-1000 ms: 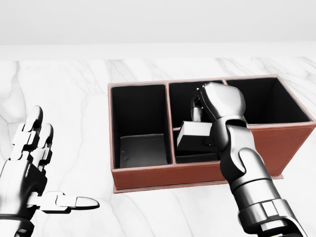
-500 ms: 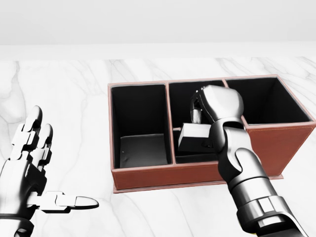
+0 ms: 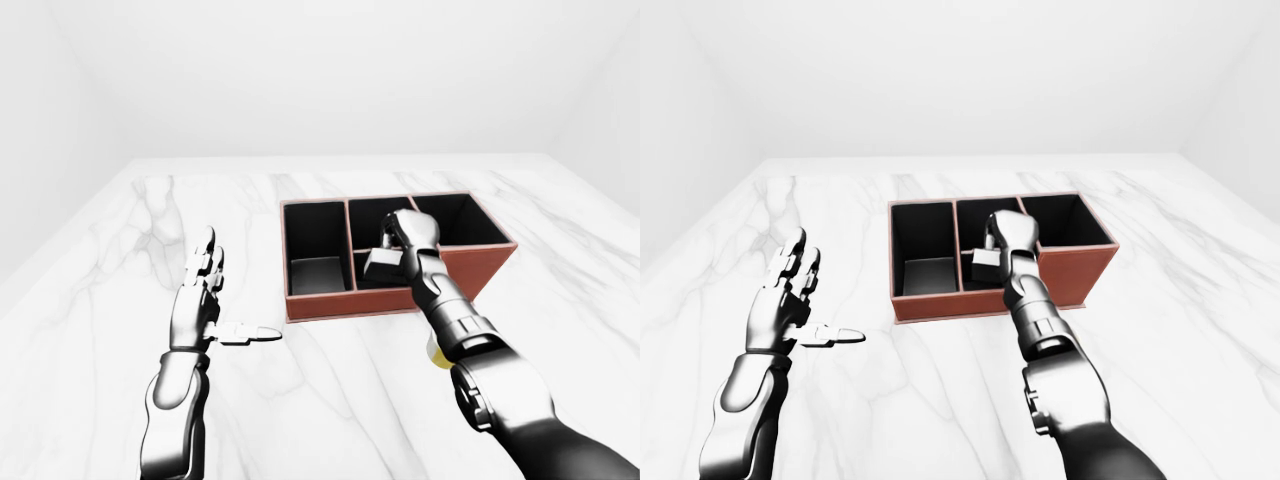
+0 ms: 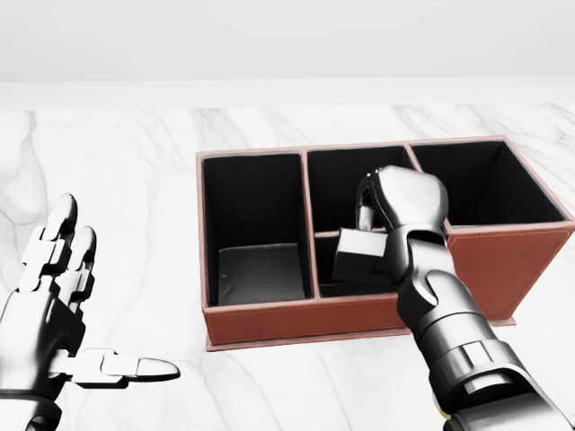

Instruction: Pick up the book and place it in the caddy.

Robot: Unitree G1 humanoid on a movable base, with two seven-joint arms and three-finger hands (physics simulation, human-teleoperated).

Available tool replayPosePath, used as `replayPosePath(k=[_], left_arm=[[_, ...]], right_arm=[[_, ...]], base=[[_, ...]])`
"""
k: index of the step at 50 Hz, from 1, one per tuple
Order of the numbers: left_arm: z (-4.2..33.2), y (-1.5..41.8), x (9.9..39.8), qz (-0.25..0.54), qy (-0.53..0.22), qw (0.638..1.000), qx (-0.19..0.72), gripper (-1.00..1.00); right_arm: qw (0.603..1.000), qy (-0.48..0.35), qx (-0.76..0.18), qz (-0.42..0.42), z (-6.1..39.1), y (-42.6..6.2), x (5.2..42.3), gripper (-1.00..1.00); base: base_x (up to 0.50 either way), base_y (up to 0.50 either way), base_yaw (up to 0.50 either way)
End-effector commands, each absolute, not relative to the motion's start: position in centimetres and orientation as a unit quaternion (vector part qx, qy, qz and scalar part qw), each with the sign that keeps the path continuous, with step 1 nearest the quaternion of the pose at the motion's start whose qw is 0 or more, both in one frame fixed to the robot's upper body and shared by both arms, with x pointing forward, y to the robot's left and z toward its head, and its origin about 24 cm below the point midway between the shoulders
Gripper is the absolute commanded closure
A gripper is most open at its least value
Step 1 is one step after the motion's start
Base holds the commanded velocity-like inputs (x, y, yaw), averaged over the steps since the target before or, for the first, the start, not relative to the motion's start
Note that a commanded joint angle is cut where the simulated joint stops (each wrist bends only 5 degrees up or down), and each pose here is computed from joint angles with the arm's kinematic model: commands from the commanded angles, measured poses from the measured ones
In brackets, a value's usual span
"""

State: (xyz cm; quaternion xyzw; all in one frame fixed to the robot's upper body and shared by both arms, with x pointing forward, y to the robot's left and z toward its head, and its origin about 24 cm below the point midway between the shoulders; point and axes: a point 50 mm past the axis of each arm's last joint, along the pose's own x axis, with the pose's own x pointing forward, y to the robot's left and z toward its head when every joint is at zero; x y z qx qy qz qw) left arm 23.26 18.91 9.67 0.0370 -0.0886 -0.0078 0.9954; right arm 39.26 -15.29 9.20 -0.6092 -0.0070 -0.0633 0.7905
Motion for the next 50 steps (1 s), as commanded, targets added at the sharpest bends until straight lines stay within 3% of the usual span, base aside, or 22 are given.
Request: replayPosePath(k=[1, 20, 21, 22, 36, 50], left_arm=[[9.6, 18.9, 23.3, -0.009, -0.087, 0.995, 0.037, -1.0], [9.9, 18.9, 23.2, -0.009, -0.094, 0.995, 0.038, -1.0], [9.9, 18.9, 23.2, -0.008, -0.093, 0.995, 0.037, -1.0], [9.8, 18.9, 23.2, -0.009, -0.091, 0.995, 0.037, -1.0], [9.6, 18.9, 23.3, -0.008, -0.086, 0.996, 0.036, -1.0], [9.5, 18.8, 23.3, -0.01, -0.086, 0.996, 0.036, -1.0]], right_arm=[[0.778, -0.02, -0.621, -0.095, 9.6, -16.0, 39.5, 1.0], [0.78, -0.035, -0.616, -0.108, 10.0, -15.5, 39.6, 1.0], [0.776, -0.039, -0.619, -0.109, 10.0, -15.5, 39.6, 0.55], [0.779, -0.039, -0.616, -0.111, 10.1, -15.5, 39.6, -1.0], [0.783, -0.074, -0.607, -0.109, 11.8, -14.7, 39.6, -1.0], [0.777, -0.166, -0.6, -0.09, 17.2, -12.7, 37.3, -1.0]], base=[[0.0, 0.0, 0.0], [0.0, 0.0, 0.0], [0.0, 0.0, 0.0], [0.0, 0.0, 0.0], [0.0, 0.0, 0.0], [0.0, 0.0, 0.0]])
